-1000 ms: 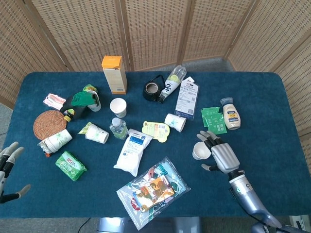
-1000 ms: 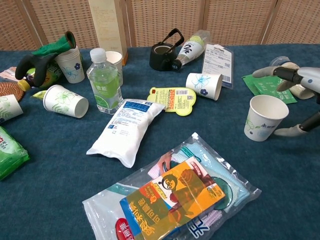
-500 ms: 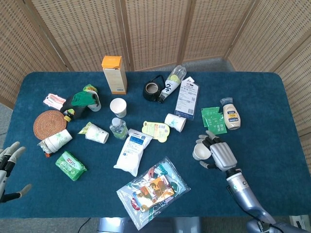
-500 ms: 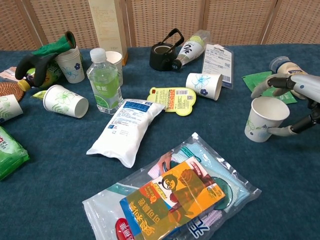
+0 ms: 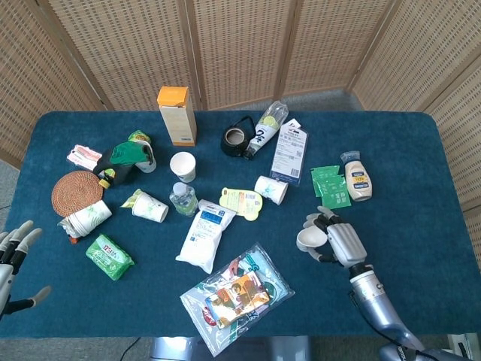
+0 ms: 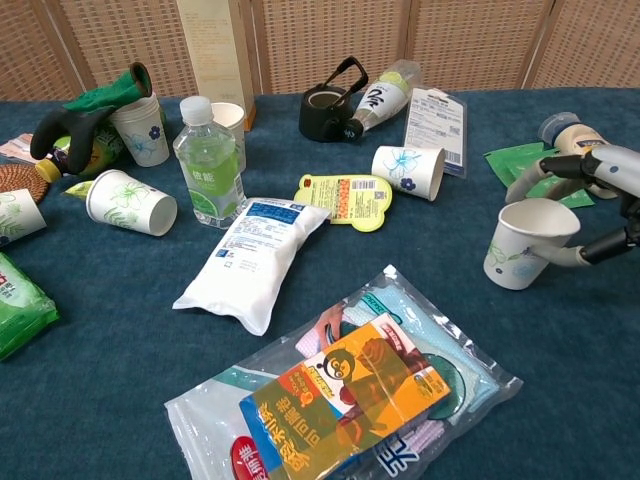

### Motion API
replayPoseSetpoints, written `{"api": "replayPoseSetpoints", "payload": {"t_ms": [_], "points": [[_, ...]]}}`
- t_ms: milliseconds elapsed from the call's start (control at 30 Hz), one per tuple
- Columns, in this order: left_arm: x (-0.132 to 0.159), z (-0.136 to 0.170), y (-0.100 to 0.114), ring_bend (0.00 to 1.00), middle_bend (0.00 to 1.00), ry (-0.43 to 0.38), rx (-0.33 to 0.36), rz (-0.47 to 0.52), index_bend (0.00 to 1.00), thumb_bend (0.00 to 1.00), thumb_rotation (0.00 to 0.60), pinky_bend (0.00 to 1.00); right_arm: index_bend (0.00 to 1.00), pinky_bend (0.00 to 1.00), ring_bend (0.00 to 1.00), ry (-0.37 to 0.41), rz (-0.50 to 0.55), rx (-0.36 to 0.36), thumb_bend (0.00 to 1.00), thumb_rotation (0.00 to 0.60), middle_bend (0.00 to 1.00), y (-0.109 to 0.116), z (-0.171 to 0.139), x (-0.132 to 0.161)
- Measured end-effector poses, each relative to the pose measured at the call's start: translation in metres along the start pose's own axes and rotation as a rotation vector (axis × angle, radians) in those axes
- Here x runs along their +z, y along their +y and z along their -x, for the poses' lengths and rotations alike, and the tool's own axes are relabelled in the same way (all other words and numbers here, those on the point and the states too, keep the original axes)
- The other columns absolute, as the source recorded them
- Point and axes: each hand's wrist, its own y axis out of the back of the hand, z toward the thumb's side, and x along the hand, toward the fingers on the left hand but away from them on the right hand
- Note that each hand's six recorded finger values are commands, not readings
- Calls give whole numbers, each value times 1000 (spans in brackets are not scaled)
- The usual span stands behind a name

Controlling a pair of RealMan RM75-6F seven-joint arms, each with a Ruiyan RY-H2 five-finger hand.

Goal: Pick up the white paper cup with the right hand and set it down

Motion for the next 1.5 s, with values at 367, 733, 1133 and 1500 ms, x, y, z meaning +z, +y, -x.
{"api": "replayPoseSetpoints", "payload": {"t_ms": [367,733,1133,1500], "points": [[2,1,-1,0,0,-4,-4,3,0,240,600,0,367,250,109,-136,438,22,322,600,293,1,0,-13],[2,1,-2,0,0,-1,-4,5,0,240,600,0,195,211,0,-168,462,39,312,600,62,6,-5,-39],[4,2,-5,0,0,-6,-12,-4,0,239,600,0,166,9,0,-119,177,4,333,600,0,24,-14,-54],[4,1,-5,0,0,-3,-15,-5,0,241,600,0,132,0,0,5,-153,46,325,600,0,14,-6,-29]]}}
